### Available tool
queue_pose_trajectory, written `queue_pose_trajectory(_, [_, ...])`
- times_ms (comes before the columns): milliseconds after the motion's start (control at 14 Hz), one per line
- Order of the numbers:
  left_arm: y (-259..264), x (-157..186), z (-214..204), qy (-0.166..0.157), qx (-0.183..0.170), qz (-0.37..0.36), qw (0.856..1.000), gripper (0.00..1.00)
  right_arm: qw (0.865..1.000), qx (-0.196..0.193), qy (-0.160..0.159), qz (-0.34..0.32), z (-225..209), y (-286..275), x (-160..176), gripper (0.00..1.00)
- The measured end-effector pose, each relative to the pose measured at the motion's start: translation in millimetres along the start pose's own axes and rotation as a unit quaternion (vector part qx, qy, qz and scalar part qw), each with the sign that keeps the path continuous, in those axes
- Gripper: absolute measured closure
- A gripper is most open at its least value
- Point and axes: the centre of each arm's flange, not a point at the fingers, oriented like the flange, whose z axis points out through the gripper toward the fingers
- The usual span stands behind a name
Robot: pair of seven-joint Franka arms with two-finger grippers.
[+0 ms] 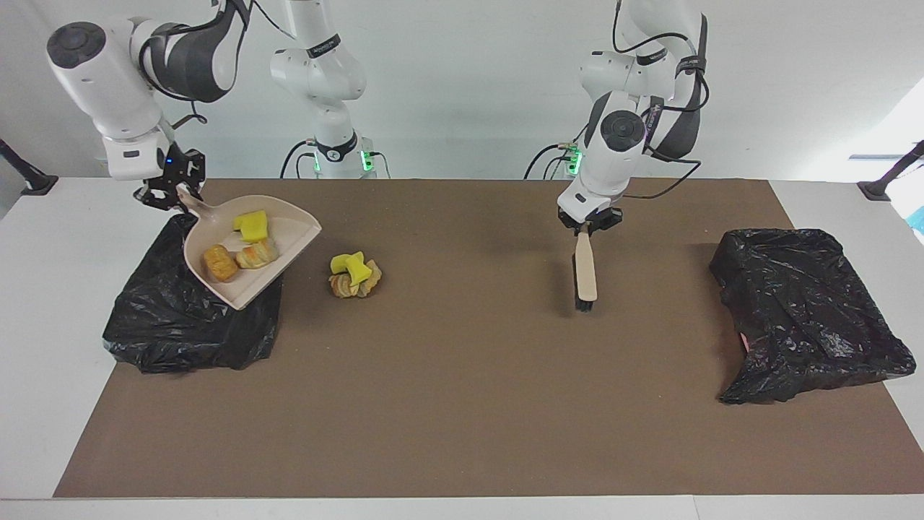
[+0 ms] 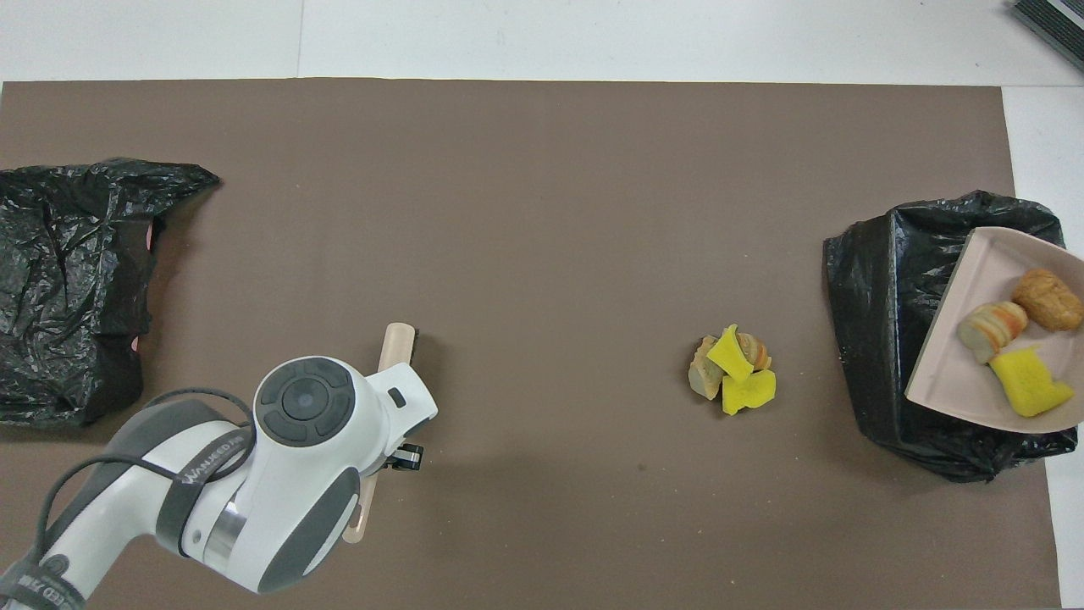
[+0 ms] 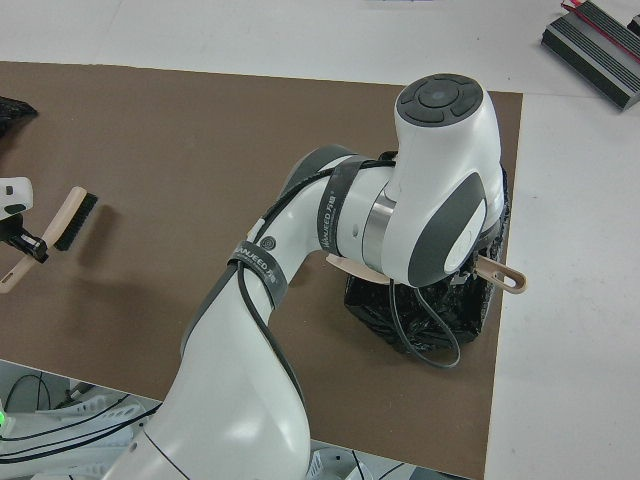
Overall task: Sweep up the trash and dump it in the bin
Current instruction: 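Tip the dustpan into the black bag with the right gripper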
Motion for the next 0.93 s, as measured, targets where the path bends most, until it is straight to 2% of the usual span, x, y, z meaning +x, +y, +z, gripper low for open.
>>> queue_pose_trajectory(286, [78,-48,10,-0.005,0.008,-0.008,1.0,0.74,0.996,-0.038,-0.07,-0.04,-2,11,1,0.69])
queue_pose_trajectory(501, [113,-65,19,-0.001,-0.02,-0.04,0.999,0.74,0.982,-0.058,-0.141,-0.109,12,25,6,0.69])
queue_pose_trajectory(715, [124,-69,35,0.002,-0.024,-0.036,0.999,0.74,0.958,-0.068,-0.195,-0.198,7,31,36,0.69])
queue_pose_trajectory(930, [124,-69,36,0.0,-0.027,-0.039,0.999,0.74,0.926,-0.086,-0.21,-0.303,-2,35,53,0.69])
